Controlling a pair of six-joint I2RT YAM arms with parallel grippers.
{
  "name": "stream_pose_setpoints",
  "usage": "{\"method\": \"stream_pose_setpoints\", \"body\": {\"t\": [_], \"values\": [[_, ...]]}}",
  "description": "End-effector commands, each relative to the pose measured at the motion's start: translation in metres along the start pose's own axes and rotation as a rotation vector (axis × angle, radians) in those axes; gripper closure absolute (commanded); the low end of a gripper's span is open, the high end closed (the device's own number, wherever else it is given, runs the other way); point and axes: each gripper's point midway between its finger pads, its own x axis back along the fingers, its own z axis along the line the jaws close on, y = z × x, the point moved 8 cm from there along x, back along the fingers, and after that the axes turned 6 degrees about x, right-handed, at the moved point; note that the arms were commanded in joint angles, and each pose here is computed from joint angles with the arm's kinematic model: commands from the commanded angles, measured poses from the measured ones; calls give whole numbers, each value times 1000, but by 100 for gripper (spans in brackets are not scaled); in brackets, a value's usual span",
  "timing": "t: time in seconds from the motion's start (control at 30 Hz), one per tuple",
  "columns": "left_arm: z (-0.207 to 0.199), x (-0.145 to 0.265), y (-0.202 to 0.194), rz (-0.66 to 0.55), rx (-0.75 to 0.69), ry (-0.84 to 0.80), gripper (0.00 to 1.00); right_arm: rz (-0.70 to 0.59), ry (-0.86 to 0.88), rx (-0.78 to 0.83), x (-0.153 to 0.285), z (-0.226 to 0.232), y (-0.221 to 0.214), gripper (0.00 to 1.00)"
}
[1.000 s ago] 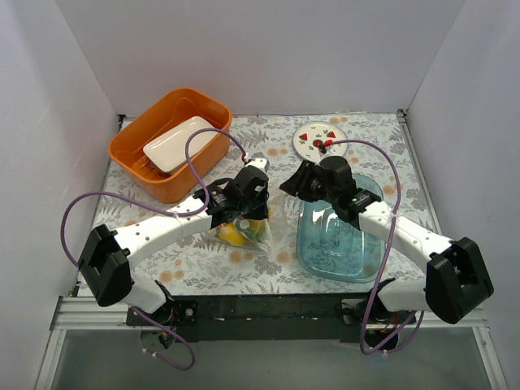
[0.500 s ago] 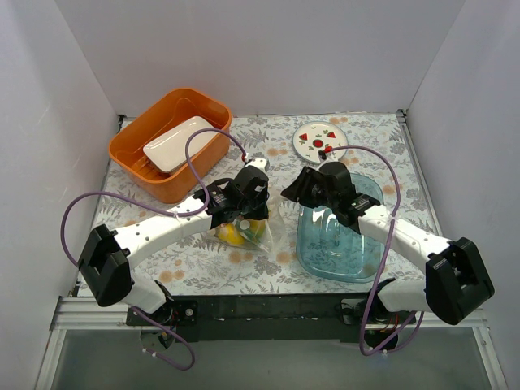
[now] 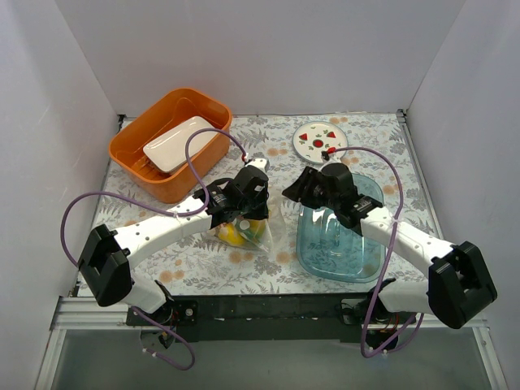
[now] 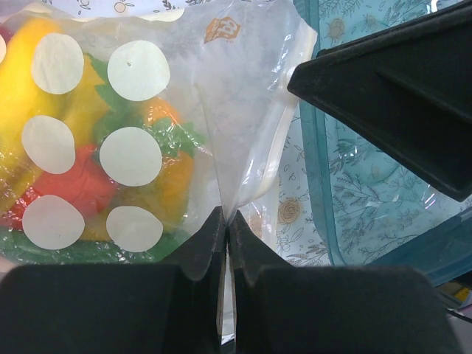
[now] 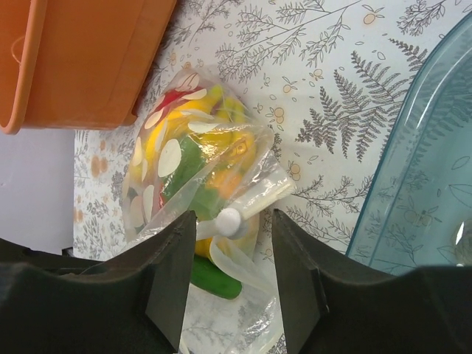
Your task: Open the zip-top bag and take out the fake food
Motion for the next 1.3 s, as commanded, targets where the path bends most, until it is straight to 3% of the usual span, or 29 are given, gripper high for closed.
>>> {"method": "stream_pose_setpoints", "body": {"t": [0.0,0.67,0.87,1.0,1.27], "values": [[-2,6,6,-25,1,-28,100,-45,-7,-5,10,1,6,46],[-5,4,4,-15,3,-55,100,7,76,-161,-5,5,-5,49],[-2,2,0,-8,5,-51,100,-7,81,-166,-8,8,-1,66],[0,2,-2,-5,4,-48,100,-25,62,-142,-9,10,7,82],[8,9,-9,-2,13,-36,100,-69,-31,-85,-13,-2,25,82]]}}
